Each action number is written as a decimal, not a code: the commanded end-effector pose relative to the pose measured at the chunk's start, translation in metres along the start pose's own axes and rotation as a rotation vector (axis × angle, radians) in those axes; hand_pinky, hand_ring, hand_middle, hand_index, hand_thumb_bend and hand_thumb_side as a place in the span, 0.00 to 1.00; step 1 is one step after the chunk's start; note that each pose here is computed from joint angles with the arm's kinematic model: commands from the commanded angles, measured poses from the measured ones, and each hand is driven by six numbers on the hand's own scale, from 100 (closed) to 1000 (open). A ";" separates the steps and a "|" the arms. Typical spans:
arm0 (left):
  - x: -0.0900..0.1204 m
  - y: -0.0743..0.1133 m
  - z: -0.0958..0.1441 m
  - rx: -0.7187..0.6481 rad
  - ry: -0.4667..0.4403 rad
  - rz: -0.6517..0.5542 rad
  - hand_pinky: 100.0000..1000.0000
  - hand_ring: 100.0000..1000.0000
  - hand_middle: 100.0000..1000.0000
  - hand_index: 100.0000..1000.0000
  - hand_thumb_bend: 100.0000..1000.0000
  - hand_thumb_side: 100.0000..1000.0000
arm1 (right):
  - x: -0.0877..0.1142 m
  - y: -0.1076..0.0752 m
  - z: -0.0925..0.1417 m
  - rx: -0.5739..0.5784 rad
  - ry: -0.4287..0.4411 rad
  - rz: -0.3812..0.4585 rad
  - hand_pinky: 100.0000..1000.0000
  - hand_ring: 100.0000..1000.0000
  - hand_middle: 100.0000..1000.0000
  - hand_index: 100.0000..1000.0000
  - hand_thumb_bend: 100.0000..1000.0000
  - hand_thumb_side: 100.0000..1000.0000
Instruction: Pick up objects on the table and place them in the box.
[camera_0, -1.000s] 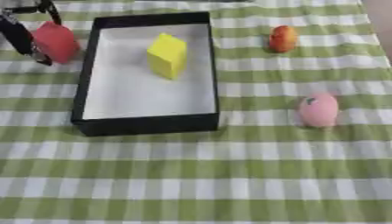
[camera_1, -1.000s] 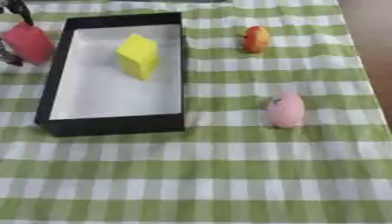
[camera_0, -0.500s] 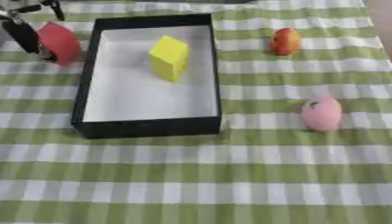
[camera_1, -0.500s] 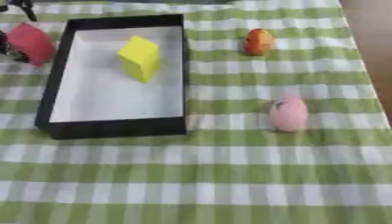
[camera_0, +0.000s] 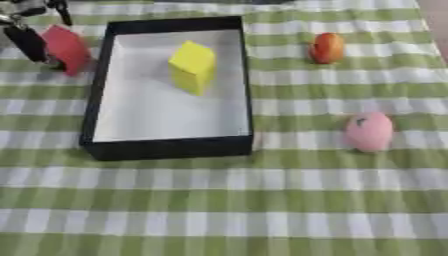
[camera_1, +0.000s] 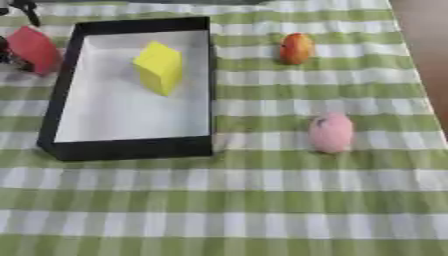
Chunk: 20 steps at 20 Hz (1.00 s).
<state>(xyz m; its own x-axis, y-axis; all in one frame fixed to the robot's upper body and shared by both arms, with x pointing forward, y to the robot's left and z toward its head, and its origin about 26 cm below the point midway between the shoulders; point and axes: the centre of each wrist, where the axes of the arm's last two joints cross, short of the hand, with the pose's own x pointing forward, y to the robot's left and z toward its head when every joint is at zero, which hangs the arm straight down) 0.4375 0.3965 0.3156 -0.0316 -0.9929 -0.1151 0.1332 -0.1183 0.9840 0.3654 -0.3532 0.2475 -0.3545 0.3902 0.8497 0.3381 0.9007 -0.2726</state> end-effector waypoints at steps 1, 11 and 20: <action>-0.009 0.015 0.007 0.039 0.034 0.009 0.87 0.90 0.87 0.72 0.64 0.00 | 0.011 -0.011 -0.006 -0.013 -0.036 0.036 0.74 0.64 0.70 0.87 0.00 0.82; -0.013 0.006 0.000 0.009 0.067 0.064 0.79 0.80 0.83 0.73 0.63 0.00 | 0.010 -0.011 -0.006 -0.012 -0.033 0.034 0.74 0.64 0.70 0.87 0.00 0.82; -0.018 -0.002 -0.004 -0.016 0.090 0.117 0.61 0.66 0.78 0.73 0.62 0.00 | 0.009 -0.011 -0.006 -0.016 -0.031 0.027 0.74 0.64 0.70 0.87 0.00 0.83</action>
<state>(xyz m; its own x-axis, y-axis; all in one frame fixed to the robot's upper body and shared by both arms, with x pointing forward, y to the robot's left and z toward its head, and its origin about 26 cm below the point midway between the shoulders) 0.4446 0.4095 0.3060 0.0583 -0.9982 -0.0169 0.1646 -0.0071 0.9863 0.3667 -0.3540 0.2480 -0.3534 0.3925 0.8491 0.3393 0.8997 -0.2747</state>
